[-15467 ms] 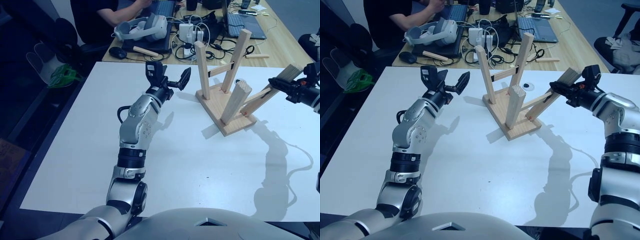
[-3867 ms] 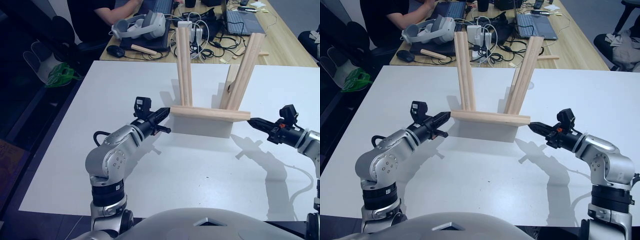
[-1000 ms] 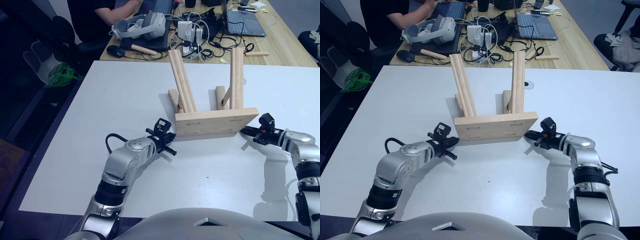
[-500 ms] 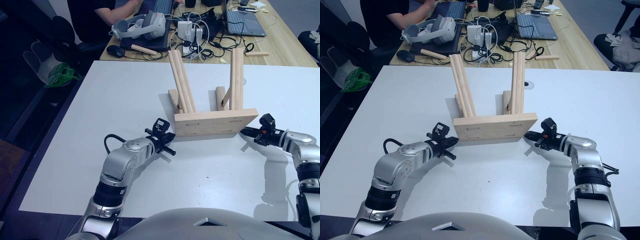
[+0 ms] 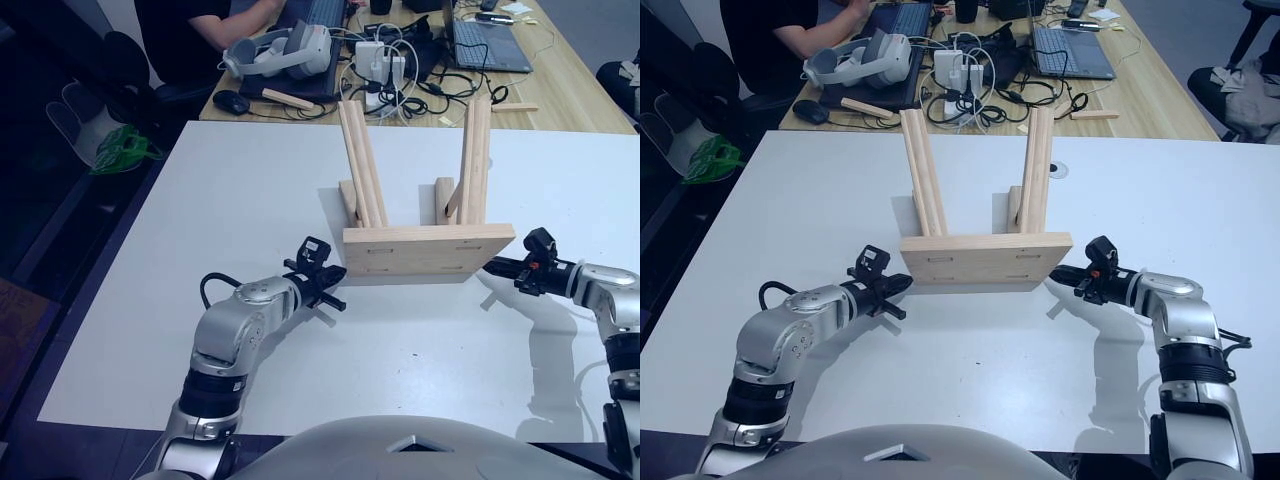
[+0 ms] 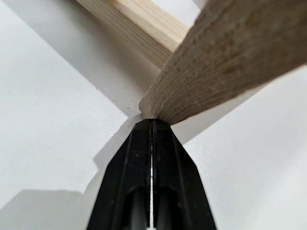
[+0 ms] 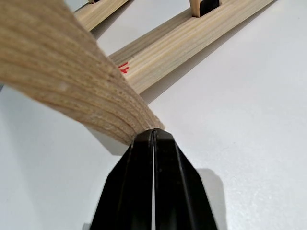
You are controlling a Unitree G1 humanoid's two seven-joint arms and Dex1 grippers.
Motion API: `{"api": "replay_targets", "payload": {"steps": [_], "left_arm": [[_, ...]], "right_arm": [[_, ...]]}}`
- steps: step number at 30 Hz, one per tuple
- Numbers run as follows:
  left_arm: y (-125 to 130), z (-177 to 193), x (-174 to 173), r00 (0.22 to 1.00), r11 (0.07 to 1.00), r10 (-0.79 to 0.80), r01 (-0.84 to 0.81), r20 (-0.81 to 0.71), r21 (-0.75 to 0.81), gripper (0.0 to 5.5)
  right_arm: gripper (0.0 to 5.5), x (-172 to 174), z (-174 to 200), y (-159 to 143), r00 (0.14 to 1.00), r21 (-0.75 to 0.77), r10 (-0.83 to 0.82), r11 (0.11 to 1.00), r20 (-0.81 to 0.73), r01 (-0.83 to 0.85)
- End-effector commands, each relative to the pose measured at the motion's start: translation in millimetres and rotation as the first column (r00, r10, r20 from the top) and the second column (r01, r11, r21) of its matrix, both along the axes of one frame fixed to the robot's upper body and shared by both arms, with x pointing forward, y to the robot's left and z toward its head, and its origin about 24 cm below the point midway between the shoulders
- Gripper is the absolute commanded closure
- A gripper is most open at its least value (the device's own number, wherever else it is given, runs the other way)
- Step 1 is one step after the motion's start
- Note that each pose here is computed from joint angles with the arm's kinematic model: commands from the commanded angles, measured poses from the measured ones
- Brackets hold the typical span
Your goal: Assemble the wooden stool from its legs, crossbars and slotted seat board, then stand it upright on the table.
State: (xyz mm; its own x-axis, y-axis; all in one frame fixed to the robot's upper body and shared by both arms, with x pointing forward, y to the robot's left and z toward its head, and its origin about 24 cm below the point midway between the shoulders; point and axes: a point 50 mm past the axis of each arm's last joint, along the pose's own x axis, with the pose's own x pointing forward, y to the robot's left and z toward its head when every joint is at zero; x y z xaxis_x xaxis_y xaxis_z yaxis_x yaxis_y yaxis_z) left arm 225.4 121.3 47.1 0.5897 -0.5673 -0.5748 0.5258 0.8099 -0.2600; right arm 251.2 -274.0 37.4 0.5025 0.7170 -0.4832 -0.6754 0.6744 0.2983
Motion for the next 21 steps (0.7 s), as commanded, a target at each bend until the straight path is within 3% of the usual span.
{"api": "replay_targets", "payload": {"steps": [1,21], "left_arm": [[-21.0,16.8,-3.2,0.993,0.979,-0.111,0.117,0.046,-0.169,5.47],[-20.2,53.4,0.2,0.974,0.905,-0.147,0.202,0.170,-0.375,5.47]], "right_arm": [[5.50,2.3,11.2,15.8,0.997,0.097,0.066,0.993,0.037,-0.069],[5.50,5.3,59.6,36.8,0.992,0.269,0.066,0.958,0.111,-0.094]]}}
